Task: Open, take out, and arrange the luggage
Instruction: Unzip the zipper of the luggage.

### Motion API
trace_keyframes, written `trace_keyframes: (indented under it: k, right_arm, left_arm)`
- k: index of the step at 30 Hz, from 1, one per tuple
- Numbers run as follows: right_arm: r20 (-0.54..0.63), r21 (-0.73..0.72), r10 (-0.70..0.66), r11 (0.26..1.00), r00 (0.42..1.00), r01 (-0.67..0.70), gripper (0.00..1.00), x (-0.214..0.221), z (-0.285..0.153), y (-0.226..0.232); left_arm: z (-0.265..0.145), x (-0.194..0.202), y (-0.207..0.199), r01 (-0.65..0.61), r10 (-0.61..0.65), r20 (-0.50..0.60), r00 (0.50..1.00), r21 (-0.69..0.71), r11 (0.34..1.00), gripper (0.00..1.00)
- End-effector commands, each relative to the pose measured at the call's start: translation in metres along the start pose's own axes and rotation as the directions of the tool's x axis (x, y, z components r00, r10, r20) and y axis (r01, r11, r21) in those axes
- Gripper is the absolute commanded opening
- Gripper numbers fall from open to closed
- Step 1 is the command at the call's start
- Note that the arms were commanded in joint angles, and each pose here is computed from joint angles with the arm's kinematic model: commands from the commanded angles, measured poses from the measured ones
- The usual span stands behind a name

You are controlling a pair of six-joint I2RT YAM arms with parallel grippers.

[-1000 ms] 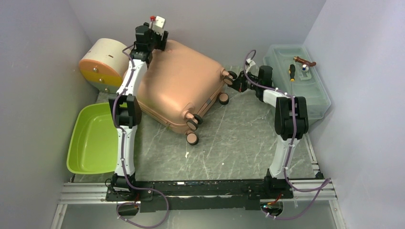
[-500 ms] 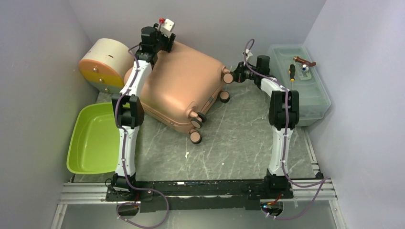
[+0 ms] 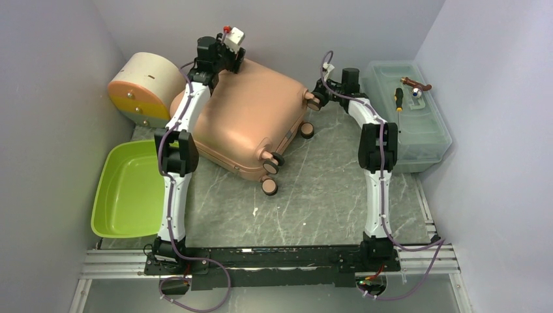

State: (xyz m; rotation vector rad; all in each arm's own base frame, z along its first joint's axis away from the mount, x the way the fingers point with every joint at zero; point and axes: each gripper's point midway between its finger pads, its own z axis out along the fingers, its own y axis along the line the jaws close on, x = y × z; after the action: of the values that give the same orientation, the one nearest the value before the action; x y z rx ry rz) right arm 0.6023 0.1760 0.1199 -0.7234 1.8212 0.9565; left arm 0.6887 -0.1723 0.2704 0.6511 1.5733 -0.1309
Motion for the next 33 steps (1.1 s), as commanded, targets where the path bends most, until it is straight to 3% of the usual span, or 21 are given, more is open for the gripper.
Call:
trace_keyframes:
  k: [1,6,10,16,20,33]
  right_arm:
    - [0.008,0.122,-0.176,0.977,0.984,0.173,0.0,-0.018,0.027,-0.014]
    - [0.114,0.031,-0.09,0.996,0.989,0.087,0.0,-0.027,0.018,-0.005]
    - [0.087,0.029,-0.112,0.994,0.99,0.11,0.0,-0.023,0.012,-0.003]
    - [0.046,0.015,-0.17,0.985,0.984,0.169,0.0,-0.012,0.0,0.008]
    - [0.044,-0.015,-0.168,0.986,0.985,0.169,0.0,-0.011,-0.005,0.021]
    - [0.024,-0.053,-0.21,0.976,0.977,0.211,0.0,-0.005,-0.017,0.04]
  left_arm:
    - [-0.016,0.087,-0.037,0.131,-0.107,-0.303,0.947,0.06,0.99,0.66]
    - [-0.032,0.043,0.027,0.088,-0.14,-0.234,0.962,-0.22,0.972,0.71]
    - [-0.056,0.024,0.085,-0.031,-0.076,-0.221,0.972,-0.443,0.896,0.71]
    - [-0.083,0.029,0.139,-0.148,-0.016,-0.264,0.964,-0.59,0.794,0.7]
    - [-0.089,0.035,0.162,-0.241,0.051,-0.302,0.952,-0.636,0.733,0.7]
    - [-0.057,0.103,0.158,-0.392,0.156,-0.433,0.888,-0.536,0.748,0.7]
